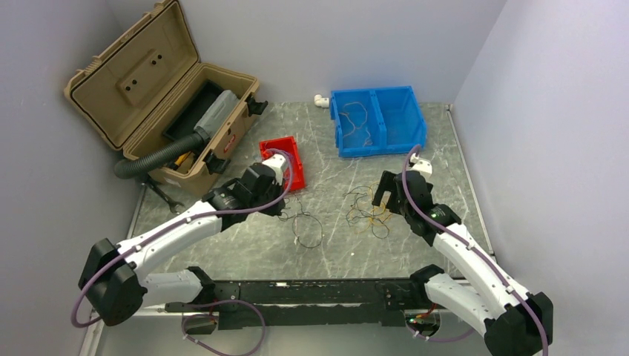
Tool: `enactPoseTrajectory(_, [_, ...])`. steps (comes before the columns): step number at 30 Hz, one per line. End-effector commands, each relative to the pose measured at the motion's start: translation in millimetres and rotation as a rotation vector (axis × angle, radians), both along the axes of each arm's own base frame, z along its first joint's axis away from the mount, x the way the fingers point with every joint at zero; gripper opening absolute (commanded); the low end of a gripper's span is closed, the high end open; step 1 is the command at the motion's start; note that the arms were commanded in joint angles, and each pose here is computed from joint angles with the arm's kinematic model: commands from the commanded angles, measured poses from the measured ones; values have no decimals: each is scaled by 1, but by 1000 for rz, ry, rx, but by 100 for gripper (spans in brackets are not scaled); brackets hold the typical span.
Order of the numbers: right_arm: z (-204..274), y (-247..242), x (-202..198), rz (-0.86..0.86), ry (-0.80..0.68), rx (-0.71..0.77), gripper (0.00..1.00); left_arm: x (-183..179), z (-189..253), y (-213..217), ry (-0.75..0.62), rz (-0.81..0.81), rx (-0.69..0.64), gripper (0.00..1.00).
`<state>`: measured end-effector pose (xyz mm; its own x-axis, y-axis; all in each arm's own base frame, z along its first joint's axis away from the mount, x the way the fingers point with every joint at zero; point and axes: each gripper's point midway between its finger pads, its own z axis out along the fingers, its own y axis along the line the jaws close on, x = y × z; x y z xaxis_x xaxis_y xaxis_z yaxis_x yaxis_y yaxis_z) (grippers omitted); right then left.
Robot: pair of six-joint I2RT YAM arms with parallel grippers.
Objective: Untangle the cables
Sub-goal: Untie the cable, then pick up the cable at the center of the board.
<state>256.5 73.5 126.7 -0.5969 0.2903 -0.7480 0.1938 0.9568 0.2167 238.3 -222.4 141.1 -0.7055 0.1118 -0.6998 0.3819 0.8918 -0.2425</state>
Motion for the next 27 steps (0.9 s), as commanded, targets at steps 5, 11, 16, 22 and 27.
enactPoseTrajectory(5, [12,10,5,57,-55,34,100,4,-6,-38,26,-120,-104,57])
enactPoseTrajectory(11, [14,11,6,67,-69,35,100,3,-35,-40,114,-136,-20,92])
enactPoseTrajectory(16, [17,11,7,75,-74,28,100,3,-48,-47,126,-155,30,97])
enactPoseTrajectory(22, [22,11,9,77,-85,23,100,9,-66,-54,158,-151,114,90])
enactPoseTrajectory(27, [26,10,8,74,-93,24,100,11,-89,-54,191,-130,168,73])
